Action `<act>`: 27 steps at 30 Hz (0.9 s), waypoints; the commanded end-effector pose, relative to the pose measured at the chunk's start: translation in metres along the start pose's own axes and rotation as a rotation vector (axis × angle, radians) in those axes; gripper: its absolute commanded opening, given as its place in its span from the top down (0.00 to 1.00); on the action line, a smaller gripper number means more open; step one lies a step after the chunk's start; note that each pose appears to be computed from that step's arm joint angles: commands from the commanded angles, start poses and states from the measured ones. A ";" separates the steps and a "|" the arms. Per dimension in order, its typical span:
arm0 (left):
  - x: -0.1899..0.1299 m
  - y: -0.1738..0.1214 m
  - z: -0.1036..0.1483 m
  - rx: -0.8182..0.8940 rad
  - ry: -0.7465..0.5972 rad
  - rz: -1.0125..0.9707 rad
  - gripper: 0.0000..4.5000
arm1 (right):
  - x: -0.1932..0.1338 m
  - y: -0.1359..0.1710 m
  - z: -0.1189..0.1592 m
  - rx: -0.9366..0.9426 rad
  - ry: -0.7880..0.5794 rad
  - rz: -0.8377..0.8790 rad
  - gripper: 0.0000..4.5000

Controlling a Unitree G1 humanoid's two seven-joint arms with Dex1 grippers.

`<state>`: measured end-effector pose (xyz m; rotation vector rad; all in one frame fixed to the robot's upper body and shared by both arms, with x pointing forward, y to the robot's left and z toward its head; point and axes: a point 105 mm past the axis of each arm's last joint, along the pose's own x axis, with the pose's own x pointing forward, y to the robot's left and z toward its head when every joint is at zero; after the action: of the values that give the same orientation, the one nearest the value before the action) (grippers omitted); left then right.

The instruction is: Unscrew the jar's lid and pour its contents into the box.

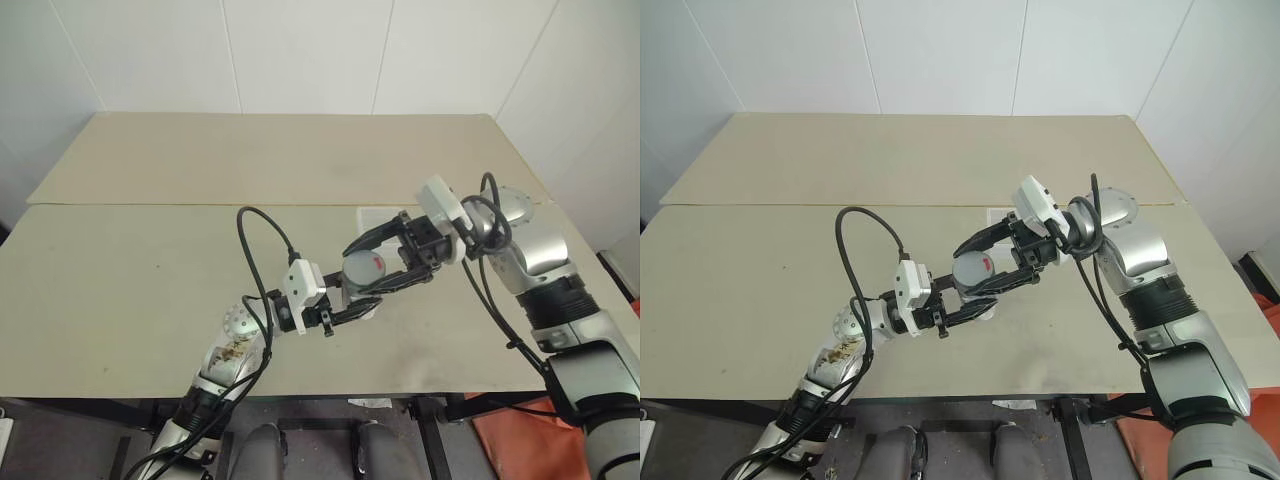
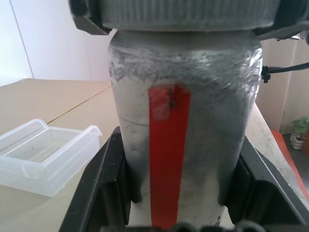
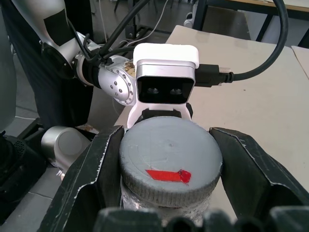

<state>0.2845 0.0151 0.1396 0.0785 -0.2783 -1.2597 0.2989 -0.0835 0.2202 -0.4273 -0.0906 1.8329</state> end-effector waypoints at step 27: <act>0.005 0.003 0.009 0.029 -0.014 -0.068 0.54 | 0.005 0.024 0.031 -0.125 -0.098 -0.634 0.00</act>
<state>0.2886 0.0152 0.1390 0.0976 -0.2686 -1.2975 0.2689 -0.0842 0.2345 -0.3171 -0.3337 1.2397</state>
